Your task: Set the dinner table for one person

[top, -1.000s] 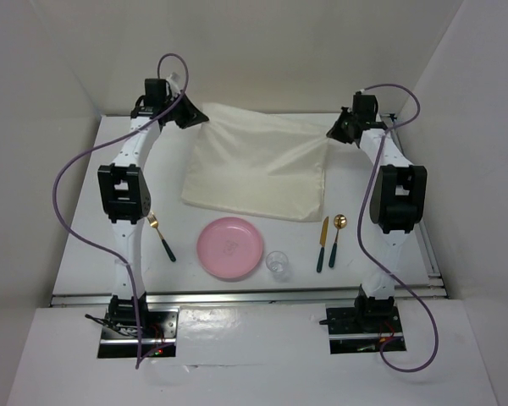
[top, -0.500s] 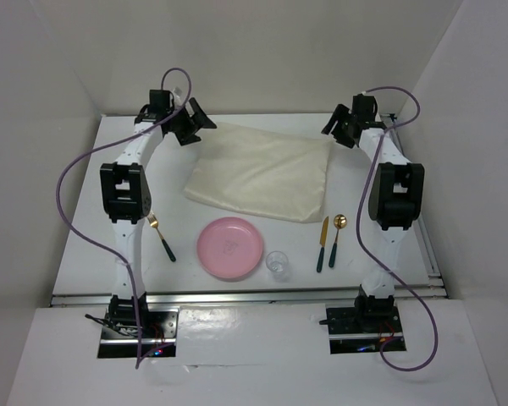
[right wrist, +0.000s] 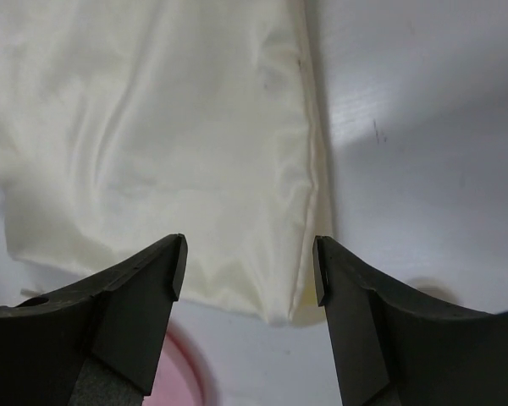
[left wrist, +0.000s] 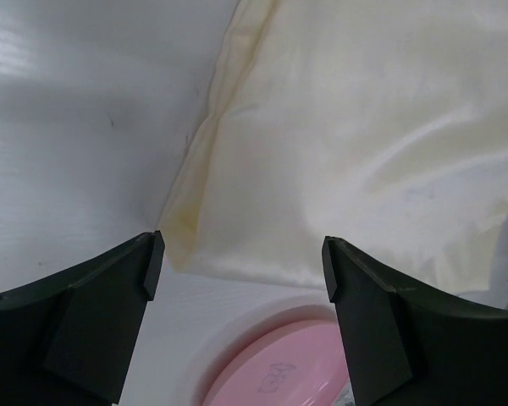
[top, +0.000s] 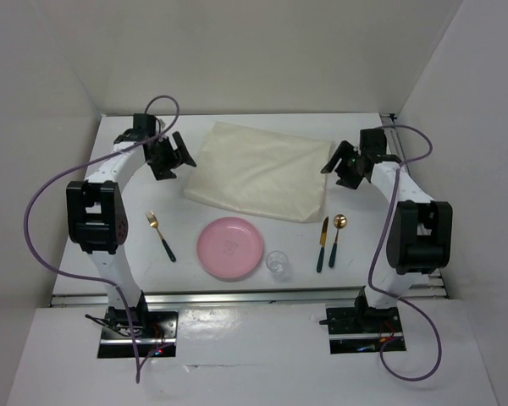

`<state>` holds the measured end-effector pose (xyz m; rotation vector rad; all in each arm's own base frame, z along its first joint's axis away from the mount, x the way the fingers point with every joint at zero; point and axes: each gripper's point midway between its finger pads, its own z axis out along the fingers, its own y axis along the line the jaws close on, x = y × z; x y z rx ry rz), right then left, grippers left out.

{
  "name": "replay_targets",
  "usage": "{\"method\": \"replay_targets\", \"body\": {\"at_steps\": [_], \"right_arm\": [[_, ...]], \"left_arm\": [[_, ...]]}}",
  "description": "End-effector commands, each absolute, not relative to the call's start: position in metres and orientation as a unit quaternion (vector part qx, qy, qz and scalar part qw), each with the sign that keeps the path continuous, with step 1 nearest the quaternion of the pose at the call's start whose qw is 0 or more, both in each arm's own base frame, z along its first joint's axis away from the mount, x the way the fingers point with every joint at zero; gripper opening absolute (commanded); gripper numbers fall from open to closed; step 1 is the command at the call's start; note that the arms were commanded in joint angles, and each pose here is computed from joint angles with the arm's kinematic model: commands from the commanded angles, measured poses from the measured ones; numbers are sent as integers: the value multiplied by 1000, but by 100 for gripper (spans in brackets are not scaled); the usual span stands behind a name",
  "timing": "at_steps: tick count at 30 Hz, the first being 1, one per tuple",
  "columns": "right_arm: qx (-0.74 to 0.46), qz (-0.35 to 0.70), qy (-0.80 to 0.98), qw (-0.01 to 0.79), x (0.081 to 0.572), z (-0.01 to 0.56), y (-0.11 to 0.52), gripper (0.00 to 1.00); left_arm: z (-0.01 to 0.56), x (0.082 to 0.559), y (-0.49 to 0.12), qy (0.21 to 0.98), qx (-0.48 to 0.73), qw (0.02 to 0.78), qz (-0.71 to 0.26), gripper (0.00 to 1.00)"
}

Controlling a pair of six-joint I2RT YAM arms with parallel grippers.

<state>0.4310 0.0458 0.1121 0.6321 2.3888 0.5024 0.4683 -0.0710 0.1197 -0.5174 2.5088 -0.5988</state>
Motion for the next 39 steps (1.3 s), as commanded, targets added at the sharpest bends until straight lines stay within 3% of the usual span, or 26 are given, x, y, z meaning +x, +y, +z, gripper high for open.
{"method": "replay_targets", "body": {"at_steps": [1,4,11,15,16,19,24,29,33,36,39], "right_arm": [[257,233,898,271,400,118,61,73],[276,249,898,236,370,107,70,73],[330,265,886,191,332,81,76,71],[336,291,878,175,326,70,85,71],[338,302,875,167,326,66,89,71],[337,305,875,164,329,61,93,71],[334,303,878,158,333,54,103,70],[334,275,888,156,334,41,106,60],[351,247,890,152,328,32,101,43],[357,222,895,147,318,23,96,22],[366,207,895,149,317,19,91,19]], "left_arm": [[94,449,-71,936,-191,224,-192,94],[76,436,-79,941,-192,205,-187,94],[36,422,-75,946,-225,165,-166,75],[25,419,-75,945,-235,157,-166,47],[21,418,-75,946,-236,152,-164,26],[18,417,-77,945,-240,145,-169,0],[22,422,-79,943,-238,152,-176,0],[26,421,-73,942,-243,159,-170,0],[26,421,-73,943,-238,160,-170,0],[23,418,-73,944,-239,156,-169,0],[23,418,-73,944,-239,156,-169,0]]}}
